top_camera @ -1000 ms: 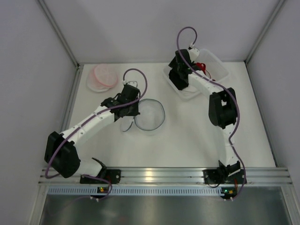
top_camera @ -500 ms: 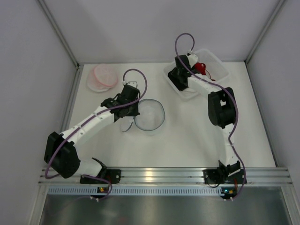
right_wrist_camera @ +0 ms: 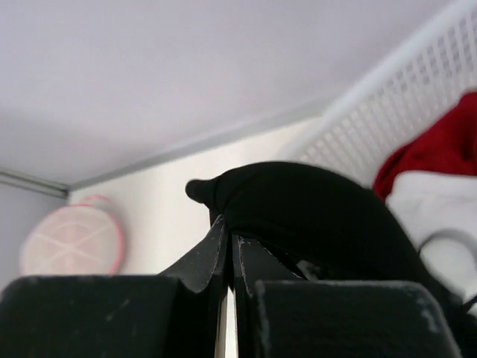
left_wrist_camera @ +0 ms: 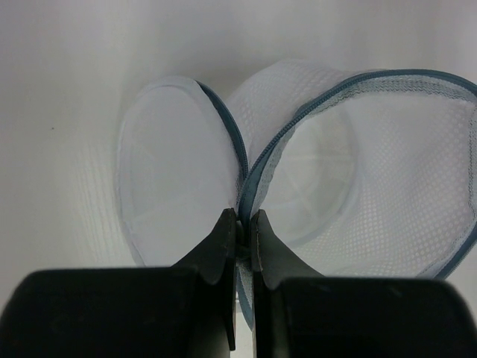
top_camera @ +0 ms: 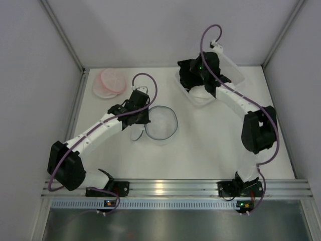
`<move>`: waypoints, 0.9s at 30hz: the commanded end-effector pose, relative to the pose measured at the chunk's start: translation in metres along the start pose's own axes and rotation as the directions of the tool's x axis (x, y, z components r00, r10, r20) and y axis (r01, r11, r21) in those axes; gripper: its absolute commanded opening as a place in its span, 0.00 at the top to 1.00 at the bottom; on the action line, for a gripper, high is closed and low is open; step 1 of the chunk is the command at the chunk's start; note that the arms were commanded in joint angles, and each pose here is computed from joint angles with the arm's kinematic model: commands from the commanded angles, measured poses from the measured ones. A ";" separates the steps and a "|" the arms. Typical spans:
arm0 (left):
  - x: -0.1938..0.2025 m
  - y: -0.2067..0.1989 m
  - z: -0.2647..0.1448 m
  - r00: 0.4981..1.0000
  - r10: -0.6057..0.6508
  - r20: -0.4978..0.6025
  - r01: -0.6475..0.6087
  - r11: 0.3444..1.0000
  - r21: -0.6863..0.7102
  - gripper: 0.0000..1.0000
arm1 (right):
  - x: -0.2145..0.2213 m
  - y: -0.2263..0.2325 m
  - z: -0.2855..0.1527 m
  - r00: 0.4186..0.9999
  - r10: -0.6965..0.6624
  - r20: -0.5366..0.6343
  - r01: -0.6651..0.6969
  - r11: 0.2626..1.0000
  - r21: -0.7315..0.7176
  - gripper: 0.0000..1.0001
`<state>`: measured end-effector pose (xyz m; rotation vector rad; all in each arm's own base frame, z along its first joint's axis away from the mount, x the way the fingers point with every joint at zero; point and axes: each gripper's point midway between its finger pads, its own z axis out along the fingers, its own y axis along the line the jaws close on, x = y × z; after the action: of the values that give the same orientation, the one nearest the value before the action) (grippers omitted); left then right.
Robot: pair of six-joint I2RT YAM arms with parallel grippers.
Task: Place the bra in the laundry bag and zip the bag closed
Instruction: Pick up the bra from the bin, then place the bra in the laundry bag.
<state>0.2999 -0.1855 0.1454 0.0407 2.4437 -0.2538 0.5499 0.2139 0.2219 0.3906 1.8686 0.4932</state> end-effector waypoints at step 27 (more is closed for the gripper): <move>-0.029 -0.007 -0.025 0.994 0.098 0.056 -0.100 0.994 0.039 0.81 | -0.120 0.084 -0.214 0.981 -0.099 0.165 0.174 0.824 -0.539 1.00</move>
<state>0.2985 -0.1896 0.1435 0.1533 2.4750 -0.2500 0.4076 0.2059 0.4040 -0.0385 1.5803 0.8448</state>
